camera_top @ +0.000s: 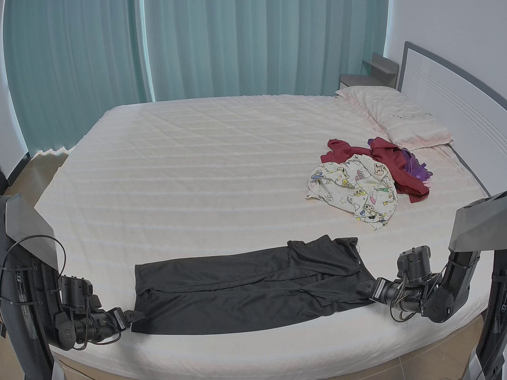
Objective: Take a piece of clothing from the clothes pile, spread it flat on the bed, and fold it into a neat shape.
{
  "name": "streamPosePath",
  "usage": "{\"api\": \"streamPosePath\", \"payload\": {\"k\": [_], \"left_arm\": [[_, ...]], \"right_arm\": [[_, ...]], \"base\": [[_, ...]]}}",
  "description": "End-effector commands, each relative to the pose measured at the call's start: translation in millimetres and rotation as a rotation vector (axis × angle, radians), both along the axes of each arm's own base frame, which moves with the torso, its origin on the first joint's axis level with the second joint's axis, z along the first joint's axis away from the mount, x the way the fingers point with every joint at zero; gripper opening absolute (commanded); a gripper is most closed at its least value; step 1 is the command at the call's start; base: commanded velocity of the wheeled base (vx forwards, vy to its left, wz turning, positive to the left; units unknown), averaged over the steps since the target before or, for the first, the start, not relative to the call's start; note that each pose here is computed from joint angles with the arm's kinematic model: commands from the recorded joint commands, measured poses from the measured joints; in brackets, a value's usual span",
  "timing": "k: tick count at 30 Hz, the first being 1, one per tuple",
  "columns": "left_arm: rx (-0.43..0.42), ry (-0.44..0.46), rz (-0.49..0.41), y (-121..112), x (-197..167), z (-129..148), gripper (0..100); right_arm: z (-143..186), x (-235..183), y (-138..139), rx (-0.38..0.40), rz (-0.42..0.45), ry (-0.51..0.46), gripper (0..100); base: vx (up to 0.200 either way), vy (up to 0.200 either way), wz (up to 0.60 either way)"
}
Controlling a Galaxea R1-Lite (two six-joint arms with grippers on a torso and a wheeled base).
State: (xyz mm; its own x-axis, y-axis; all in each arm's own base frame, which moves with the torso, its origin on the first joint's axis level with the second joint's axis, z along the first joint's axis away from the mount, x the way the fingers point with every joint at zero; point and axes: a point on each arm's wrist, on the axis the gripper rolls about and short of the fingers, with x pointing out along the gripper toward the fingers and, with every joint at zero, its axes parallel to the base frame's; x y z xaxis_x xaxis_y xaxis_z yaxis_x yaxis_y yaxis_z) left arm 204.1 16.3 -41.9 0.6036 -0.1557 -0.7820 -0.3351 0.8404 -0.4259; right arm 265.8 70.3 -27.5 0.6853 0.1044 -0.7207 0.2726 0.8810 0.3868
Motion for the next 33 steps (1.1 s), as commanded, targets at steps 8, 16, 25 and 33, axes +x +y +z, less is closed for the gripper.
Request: {"api": "streamPosePath", "payload": {"k": [8, 16, 25, 33], "left_arm": [[-0.001, 0.017, 0.001, 0, -4, 0, 100], [-0.001, 0.02, 0.001, 0, -4, -1, 100], [-0.001, 0.02, 0.0, -1, -4, -1, 100], [-0.001, 0.02, -0.002, -1, -4, -1, 100]], "right_arm": [[5, 7, 19, 0.095, -0.004, -0.058, 100], [-5, -8, 65, 0.174, 0.074, -0.004, 100], [-3, -1, 71, 0.172, 0.077, -0.024, 100], [6, 8, 42, 0.144, -0.006, -0.017, 100]], "base": [[0.0, 0.0, 0.0], [0.0, 0.0, 0.0], [0.0, 0.0, 0.0], [0.0, 0.0, 0.0]]}}
